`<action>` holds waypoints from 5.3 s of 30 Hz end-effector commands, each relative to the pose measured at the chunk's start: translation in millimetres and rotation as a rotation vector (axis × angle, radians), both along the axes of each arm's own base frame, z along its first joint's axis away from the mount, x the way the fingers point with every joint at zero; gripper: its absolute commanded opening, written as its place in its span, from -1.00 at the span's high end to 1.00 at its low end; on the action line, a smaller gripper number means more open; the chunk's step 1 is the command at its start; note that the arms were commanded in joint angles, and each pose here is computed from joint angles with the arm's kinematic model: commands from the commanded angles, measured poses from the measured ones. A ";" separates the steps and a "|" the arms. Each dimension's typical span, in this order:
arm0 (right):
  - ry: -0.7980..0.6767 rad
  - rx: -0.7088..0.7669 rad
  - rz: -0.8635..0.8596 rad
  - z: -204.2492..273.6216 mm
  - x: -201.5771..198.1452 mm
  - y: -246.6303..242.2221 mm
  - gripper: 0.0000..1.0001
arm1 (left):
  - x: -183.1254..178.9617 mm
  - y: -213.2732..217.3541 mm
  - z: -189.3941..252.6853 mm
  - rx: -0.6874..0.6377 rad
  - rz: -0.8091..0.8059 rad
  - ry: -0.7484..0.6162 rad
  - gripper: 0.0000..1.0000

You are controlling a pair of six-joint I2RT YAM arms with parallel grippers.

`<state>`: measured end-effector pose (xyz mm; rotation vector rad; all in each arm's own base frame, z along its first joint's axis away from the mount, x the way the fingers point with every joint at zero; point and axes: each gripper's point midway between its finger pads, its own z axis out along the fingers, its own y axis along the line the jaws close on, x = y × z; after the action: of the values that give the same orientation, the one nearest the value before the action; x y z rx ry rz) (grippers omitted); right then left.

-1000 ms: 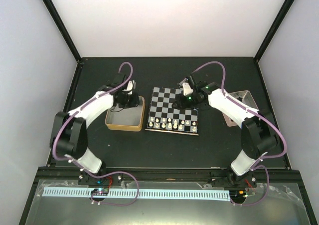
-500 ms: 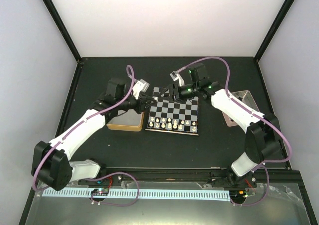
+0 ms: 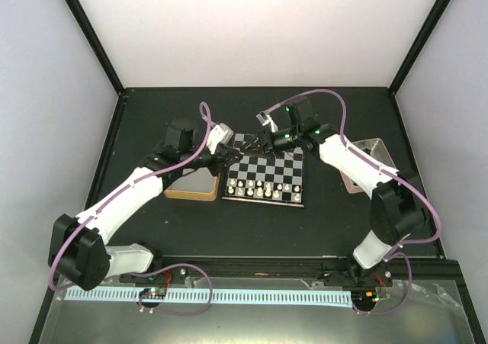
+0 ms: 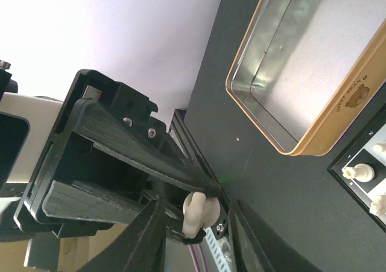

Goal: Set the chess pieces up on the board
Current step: Place the chess piece on the chessboard, then reset both arms

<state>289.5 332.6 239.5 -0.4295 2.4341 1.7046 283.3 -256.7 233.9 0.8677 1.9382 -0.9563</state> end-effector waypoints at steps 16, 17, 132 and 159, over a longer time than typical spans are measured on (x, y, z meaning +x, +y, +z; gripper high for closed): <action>-0.182 -0.150 -0.157 0.4 18.4 -17.1 0.98 | 15.3 14.7 17.5 0.021 0.166 -0.036 -0.34; -0.235 -0.236 -0.221 -8.6 27.5 -28.9 0.98 | 17.1 21.0 18.7 0.023 0.206 -0.047 -0.40; -0.446 -0.888 -0.562 -91.8 -39.9 -145.9 -0.06 | -23.6 141.3 79.9 -0.138 0.773 -0.146 -0.98; -0.714 -0.576 -1.209 97.9 -131.7 -335.8 -1.00 | -142.2 215.8 140.0 -0.188 0.855 -0.296 -0.98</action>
<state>168.4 14.8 338.2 0.2729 1.8499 0.2934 153.4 -51.4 379.3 0.0461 1.6359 -0.4656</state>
